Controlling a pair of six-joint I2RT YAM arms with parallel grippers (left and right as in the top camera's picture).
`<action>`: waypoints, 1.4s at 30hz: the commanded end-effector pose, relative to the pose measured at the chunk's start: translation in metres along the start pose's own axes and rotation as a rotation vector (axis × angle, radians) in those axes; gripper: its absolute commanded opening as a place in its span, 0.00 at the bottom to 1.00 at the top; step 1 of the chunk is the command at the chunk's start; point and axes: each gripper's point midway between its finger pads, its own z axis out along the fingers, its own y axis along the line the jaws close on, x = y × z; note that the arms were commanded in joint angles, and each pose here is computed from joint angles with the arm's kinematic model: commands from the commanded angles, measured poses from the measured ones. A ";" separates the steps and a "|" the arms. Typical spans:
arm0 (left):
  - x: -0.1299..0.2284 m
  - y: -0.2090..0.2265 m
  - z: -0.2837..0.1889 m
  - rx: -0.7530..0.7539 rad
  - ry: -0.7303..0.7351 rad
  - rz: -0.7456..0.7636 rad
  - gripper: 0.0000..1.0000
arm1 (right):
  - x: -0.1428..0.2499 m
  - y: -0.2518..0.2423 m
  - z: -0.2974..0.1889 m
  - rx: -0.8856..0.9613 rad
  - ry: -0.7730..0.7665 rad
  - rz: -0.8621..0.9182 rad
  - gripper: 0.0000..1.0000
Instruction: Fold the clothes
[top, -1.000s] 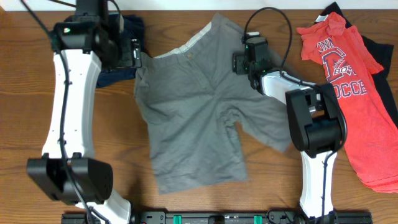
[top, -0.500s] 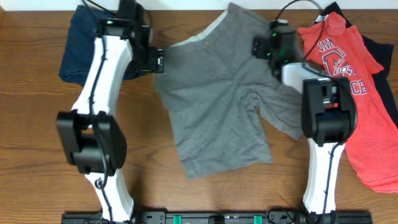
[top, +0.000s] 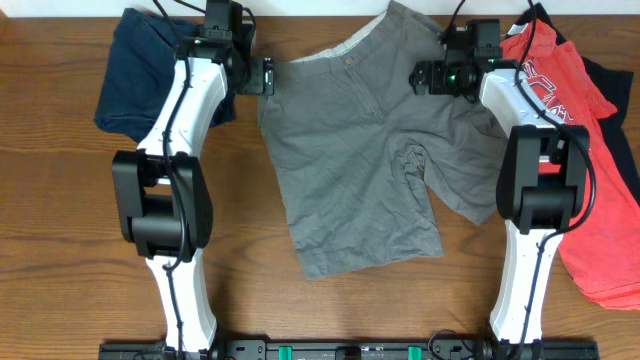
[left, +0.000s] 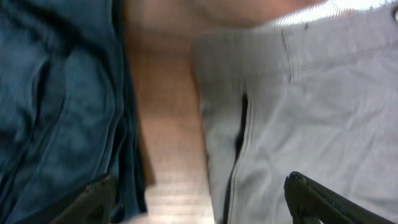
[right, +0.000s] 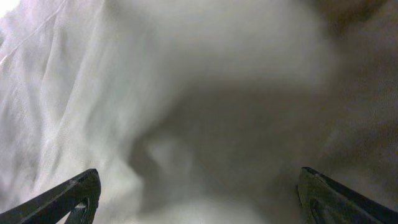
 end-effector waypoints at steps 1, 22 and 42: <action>0.006 -0.005 0.027 0.047 0.017 0.006 0.89 | -0.035 0.034 -0.055 -0.040 -0.080 -0.106 0.99; 0.028 -0.021 0.077 0.130 0.075 -0.002 0.06 | -0.034 0.058 -0.130 -0.043 -0.055 -0.098 0.87; 0.079 0.022 -0.131 -0.199 0.251 -0.256 0.06 | 0.034 0.043 -0.135 0.063 0.220 0.135 0.83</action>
